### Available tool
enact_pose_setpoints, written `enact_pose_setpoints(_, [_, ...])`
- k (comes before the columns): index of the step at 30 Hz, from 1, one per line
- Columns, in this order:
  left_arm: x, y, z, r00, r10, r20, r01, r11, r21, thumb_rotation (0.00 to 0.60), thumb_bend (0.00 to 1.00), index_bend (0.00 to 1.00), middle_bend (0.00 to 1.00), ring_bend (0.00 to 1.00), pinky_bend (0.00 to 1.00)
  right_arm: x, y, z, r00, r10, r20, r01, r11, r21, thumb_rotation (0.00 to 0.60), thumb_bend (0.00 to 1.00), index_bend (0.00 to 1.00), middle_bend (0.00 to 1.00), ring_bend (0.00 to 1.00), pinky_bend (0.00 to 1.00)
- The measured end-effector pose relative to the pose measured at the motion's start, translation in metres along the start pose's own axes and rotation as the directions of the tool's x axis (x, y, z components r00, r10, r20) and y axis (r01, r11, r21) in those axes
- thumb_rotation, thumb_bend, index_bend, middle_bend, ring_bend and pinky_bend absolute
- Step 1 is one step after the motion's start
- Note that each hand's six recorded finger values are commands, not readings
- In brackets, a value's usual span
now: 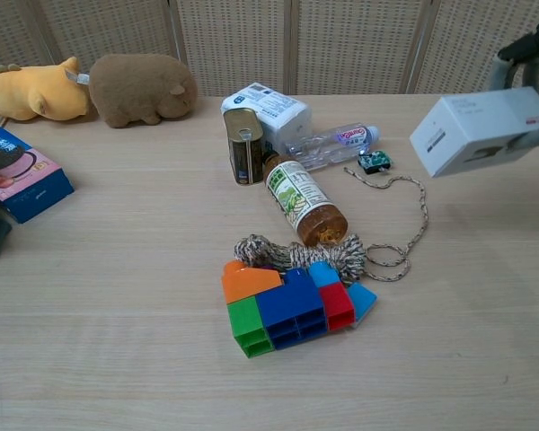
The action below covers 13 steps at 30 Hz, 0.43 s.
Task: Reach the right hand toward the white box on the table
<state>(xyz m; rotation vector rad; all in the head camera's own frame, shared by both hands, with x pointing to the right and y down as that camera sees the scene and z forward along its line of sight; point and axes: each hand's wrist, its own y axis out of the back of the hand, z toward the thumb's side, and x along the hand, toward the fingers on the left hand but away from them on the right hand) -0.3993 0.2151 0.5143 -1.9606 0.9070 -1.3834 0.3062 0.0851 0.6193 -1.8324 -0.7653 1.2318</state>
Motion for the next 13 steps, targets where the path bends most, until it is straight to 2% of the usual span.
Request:
enact_pose_setpoints(5, [-0.005,0.002,-0.001,1.0,0.009,-0.003,-0.009,1.0,0.0,0.6,0.0,0.0,0.0,0.0,0.0,-0.001,0.028,0.004,0.998,-0.065,-0.005,0.064,0.997,-0.035,0.6,0.07,0.74,0.83,0.54,0.21])
enact_pose_setpoints(13, [-0.012,0.003,-0.006,1.0,0.013,-0.014,-0.013,1.0,-0.006,0.6,0.0,0.0,0.0,0.0,0.0,-0.001,0.042,0.009,0.995,-0.094,-0.011,0.094,0.994,-0.051,0.6,0.07,0.75,0.84,0.54,0.21])
